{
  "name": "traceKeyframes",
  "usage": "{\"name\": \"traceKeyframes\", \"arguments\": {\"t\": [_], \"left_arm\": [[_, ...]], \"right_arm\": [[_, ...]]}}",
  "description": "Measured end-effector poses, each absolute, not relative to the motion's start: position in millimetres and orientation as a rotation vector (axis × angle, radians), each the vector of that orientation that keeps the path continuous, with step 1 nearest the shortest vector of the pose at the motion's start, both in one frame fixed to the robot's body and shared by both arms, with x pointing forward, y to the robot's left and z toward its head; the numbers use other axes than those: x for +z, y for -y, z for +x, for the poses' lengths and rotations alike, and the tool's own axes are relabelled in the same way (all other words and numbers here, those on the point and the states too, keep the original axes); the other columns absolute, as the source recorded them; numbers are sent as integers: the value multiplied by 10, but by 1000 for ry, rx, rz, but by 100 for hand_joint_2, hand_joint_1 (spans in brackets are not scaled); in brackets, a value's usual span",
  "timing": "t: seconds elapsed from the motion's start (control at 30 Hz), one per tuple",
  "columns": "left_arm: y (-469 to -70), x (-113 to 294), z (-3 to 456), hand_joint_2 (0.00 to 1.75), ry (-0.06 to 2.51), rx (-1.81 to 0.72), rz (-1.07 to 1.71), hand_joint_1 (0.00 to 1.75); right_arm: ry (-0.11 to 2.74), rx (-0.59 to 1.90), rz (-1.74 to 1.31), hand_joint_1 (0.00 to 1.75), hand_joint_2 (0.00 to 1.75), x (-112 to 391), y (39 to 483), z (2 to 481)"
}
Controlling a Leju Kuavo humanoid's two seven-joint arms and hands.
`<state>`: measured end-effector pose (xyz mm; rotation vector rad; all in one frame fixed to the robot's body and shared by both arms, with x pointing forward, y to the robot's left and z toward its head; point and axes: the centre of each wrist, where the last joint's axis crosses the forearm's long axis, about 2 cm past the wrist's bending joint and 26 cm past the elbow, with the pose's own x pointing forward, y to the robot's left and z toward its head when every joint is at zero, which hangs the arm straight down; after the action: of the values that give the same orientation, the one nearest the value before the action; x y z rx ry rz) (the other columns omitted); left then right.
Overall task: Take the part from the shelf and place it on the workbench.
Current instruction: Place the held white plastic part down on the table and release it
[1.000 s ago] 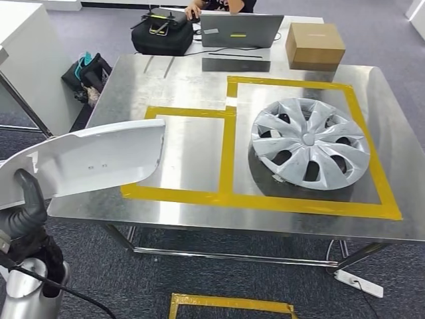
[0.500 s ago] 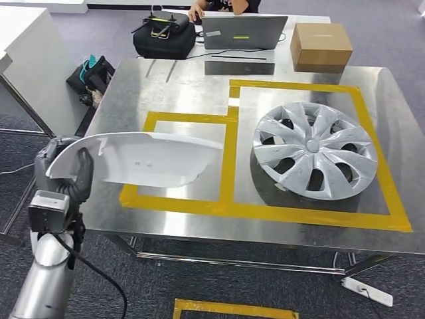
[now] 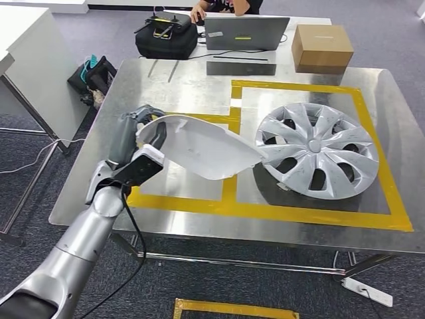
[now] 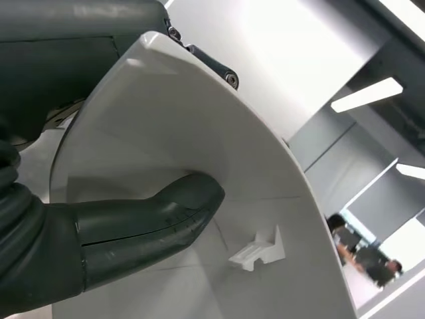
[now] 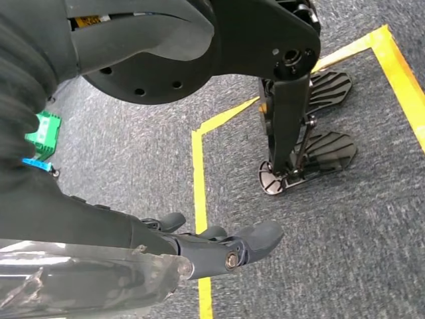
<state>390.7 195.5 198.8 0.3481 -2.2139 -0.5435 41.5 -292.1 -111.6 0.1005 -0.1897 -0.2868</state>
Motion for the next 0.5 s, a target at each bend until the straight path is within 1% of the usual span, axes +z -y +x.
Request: {"name": "traceKeyframes", "arguments": {"t": [0.2, 0.5], "left_arm": [[-1670, 1908, 4096, 175, 2054, -596, 233, 175], [-1595, 1807, 4280, 175, 1839, -643, 248, 175]], "right_arm": [[185, -267, 110, 0, 175, -1113, 2909, 442], [169, -232, 119, 0, 175, -1112, 2893, 451]]}}
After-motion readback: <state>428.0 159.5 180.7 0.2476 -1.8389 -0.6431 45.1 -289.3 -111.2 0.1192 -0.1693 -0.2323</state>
